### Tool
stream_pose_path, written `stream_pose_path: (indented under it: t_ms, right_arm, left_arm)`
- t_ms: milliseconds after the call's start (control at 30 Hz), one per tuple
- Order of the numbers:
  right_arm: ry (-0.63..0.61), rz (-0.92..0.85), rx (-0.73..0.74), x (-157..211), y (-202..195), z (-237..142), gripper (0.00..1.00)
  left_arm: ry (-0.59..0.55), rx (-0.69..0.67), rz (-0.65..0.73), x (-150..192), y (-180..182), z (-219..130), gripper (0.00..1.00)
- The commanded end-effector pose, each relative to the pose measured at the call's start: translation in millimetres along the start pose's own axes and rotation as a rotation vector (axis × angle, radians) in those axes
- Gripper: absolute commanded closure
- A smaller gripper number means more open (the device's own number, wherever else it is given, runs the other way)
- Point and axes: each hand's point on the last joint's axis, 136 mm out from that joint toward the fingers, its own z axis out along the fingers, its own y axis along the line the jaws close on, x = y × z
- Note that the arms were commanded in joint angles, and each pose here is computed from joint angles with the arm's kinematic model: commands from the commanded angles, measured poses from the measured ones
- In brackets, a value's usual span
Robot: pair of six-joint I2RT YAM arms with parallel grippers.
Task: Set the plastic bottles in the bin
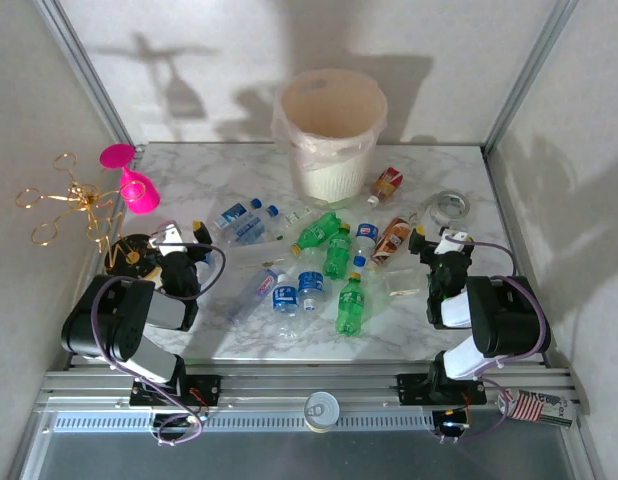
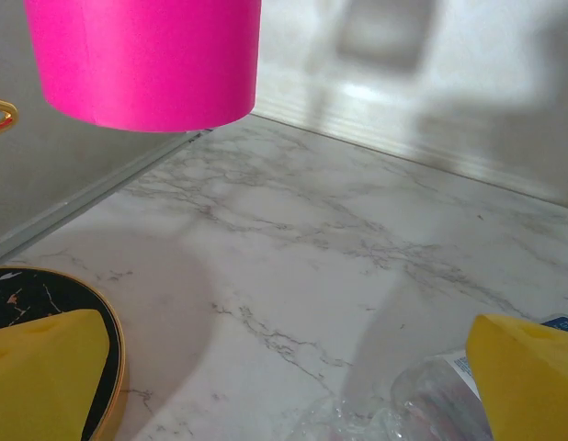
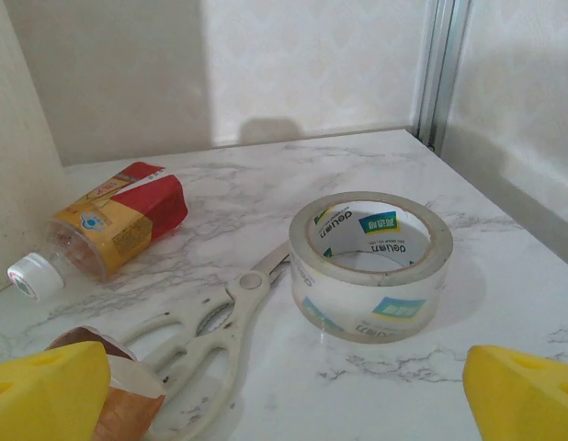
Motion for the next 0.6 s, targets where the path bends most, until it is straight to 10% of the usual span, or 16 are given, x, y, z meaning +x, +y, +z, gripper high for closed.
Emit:
stream_pose_path:
  t_ms: [0,567]
  right_arm:
    - [-0.033,0.001,0.011,-7.9,-1.2,1.3,0.01]
    - [-0.026,0.002,0.004,-6.7,-0.4,2.3,0.01]
  left_arm:
    - [-0.026,0.004,-0.019,-5.6,1.6,-0.4,0.01]
    - [-0.020,0.003,-0.019,-4.5,1.6,0.8,0.01]
